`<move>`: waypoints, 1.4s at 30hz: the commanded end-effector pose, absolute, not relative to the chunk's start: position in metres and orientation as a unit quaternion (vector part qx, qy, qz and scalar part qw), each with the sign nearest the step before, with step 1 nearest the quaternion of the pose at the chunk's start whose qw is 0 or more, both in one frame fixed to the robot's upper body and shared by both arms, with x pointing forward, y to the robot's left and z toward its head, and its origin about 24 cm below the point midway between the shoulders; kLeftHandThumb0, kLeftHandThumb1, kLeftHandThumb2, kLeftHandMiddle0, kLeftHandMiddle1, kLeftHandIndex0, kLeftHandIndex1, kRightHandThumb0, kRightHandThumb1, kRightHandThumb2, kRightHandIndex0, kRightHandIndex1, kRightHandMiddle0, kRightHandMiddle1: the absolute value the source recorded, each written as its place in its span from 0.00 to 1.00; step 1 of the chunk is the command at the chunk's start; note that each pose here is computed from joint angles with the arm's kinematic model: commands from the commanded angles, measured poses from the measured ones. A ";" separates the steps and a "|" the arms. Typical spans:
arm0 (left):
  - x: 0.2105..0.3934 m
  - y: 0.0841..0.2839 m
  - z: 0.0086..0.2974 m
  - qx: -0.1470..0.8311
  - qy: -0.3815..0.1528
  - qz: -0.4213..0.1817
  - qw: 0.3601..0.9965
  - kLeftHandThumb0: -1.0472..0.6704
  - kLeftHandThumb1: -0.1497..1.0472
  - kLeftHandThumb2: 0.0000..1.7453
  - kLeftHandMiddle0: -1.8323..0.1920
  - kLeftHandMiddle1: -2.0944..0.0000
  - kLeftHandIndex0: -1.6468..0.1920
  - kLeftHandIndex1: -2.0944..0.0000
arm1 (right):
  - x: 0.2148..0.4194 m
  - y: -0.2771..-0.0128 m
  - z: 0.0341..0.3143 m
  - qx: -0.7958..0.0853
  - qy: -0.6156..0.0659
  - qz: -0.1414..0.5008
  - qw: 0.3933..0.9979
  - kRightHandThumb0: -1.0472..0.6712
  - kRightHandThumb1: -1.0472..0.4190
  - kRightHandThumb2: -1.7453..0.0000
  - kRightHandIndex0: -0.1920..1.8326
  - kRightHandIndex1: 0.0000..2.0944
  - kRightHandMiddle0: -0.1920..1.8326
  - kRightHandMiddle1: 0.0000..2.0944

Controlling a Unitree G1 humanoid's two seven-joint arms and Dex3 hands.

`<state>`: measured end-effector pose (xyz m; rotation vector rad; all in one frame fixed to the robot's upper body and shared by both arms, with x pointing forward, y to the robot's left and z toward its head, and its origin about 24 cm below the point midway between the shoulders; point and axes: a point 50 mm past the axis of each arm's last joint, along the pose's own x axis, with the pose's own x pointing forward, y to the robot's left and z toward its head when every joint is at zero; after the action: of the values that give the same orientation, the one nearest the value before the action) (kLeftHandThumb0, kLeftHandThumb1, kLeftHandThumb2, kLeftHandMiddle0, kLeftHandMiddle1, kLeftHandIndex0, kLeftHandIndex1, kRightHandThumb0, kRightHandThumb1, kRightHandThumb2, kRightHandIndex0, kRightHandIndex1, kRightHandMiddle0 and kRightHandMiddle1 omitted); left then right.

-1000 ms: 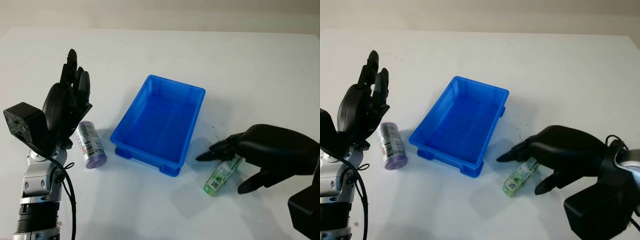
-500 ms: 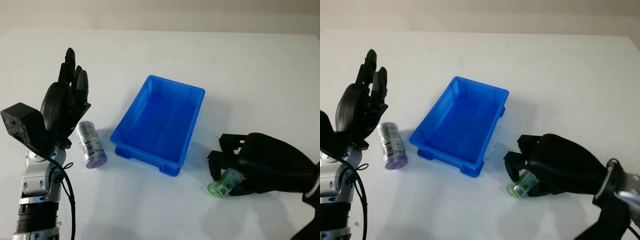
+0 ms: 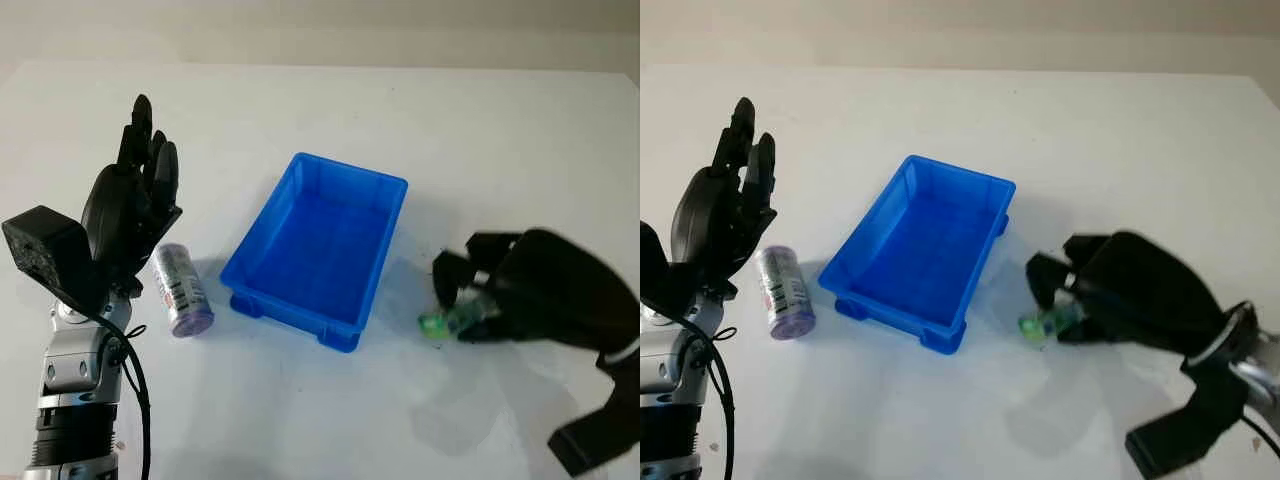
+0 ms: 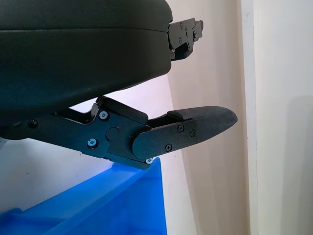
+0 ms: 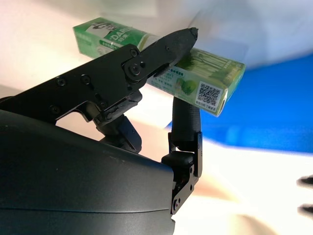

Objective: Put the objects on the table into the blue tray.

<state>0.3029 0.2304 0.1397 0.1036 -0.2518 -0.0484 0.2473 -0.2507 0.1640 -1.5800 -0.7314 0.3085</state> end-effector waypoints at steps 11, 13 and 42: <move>0.303 0.228 0.136 0.055 -0.122 -0.026 0.991 0.22 1.00 0.36 1.00 1.00 1.00 1.00 | 0.281 -0.260 0.218 -0.683 -0.381 0.028 0.623 0.33 0.04 0.97 0.47 1.00 0.40 1.00; 0.304 0.227 0.135 0.053 -0.122 -0.024 0.991 0.21 1.00 0.36 1.00 1.00 1.00 1.00 | 0.287 -0.257 0.222 -0.678 -0.393 0.015 0.621 0.32 0.05 0.97 0.50 1.00 0.43 1.00; 0.295 0.221 0.126 0.039 -0.116 -0.001 0.992 0.24 1.00 0.36 1.00 0.99 1.00 1.00 | 0.339 -0.114 0.176 -0.497 -0.530 0.127 0.676 0.28 0.00 0.88 0.33 0.97 0.21 0.94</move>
<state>0.2972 0.2226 0.1237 0.0760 -0.2183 -0.0018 0.3382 -0.1160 0.1712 -1.1151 -1.1649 0.2754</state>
